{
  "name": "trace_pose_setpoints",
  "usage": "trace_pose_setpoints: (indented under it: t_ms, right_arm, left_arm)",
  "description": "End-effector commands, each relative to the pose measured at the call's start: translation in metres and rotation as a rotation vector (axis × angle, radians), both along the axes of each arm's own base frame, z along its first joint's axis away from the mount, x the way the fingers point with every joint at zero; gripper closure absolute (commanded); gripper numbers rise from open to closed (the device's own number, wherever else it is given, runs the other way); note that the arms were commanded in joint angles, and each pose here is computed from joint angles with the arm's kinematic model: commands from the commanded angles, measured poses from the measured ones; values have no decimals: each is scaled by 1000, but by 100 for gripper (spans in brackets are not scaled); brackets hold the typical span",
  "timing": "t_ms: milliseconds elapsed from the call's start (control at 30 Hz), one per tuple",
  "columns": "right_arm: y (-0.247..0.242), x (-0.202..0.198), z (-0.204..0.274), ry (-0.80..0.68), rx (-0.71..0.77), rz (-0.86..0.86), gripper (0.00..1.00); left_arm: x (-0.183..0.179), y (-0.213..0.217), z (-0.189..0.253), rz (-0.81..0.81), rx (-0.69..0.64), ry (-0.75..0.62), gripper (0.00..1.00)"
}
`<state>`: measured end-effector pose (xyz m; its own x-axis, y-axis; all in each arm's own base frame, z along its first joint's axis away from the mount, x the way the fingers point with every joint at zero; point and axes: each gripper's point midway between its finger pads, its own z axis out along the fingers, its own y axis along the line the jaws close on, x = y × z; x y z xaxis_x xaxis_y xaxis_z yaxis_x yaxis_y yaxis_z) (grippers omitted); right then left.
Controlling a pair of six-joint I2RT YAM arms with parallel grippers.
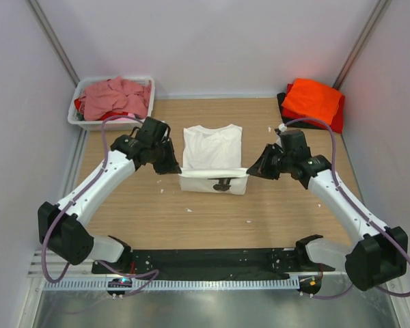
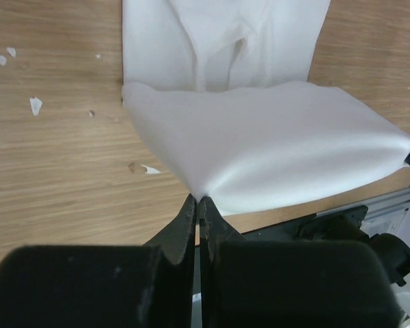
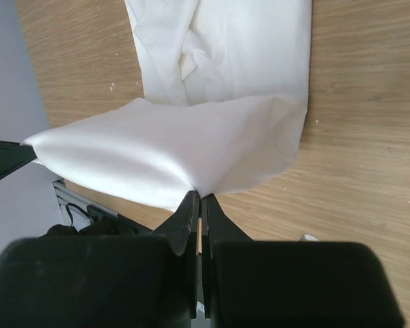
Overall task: Fold and stack the t-shirts
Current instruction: Fold the tshirt, then neatly place the folded tshirt to the corner
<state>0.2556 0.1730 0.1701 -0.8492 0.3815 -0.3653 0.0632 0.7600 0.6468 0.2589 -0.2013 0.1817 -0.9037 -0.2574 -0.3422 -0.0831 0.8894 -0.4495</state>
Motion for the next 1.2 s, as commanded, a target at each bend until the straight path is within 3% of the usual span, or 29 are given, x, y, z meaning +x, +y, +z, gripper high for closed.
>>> trace_pose_setpoints:
  t_ms: [0, 133, 200, 233, 267, 300, 333, 367, 400, 433, 467, 533, 600, 800, 1167]
  right_arm:
    - [-3, 26, 15, -64, -37, 7, 99]
    - [-5, 81, 39, -103, -28, -9, 99]
    - [-11, 122, 22, -53, -34, -40, 99]
    - [-10, 154, 49, -127, -20, -55, 99]
    - [-11, 185, 7, -32, -36, -64, 93]
    - [-6, 206, 2, -39, -33, -47, 67]
    - [-3, 249, 29, -122, -41, -60, 28]
    - [-2, 260, -29, 27, -74, -30, 22]
    - [3, 276, -37, 26, -67, -10, 18]
    - [3, 297, -13, -37, -72, -24, 11]
    - [-4, 296, -27, 8, -117, -43, 9]
    - [-10, 290, -34, 22, -134, -61, 9]
    - [-17, 288, 3, -108, -140, -94, 8]
    - [-25, 249, -12, -136, -99, -70, 4]
    - [-12, 235, -97, -17, -38, 6, 4]
  left_arm:
    - [20, 4, 13, -28, 18, -19, 100]
    - [63, 3, 20, -24, 7, 1, 100]
    - [110, 4, 17, -15, 6, 8, 98]
    - [130, 5, 18, -6, 10, 3, 97]
    - [148, 14, 5, 4, 15, 54, 87]
    - [165, 13, -5, -6, 1, 80, 76]
    - [211, 2, -18, -22, -40, 69, 64]
    - [219, 6, -27, -15, -89, 135, 49]
    - [237, 6, -26, 2, -120, 124, 47]
    - [248, 4, -50, 15, -177, 169, 44]
    - [264, 4, -50, 24, -237, 125, 38]
    - [264, 10, -54, 55, -221, 132, 37]
    - [260, 11, -49, 53, -207, 76, 36]
    - [233, 25, -42, 51, -138, 50, 36]
    - [208, 34, -88, 25, -27, 120, 38]
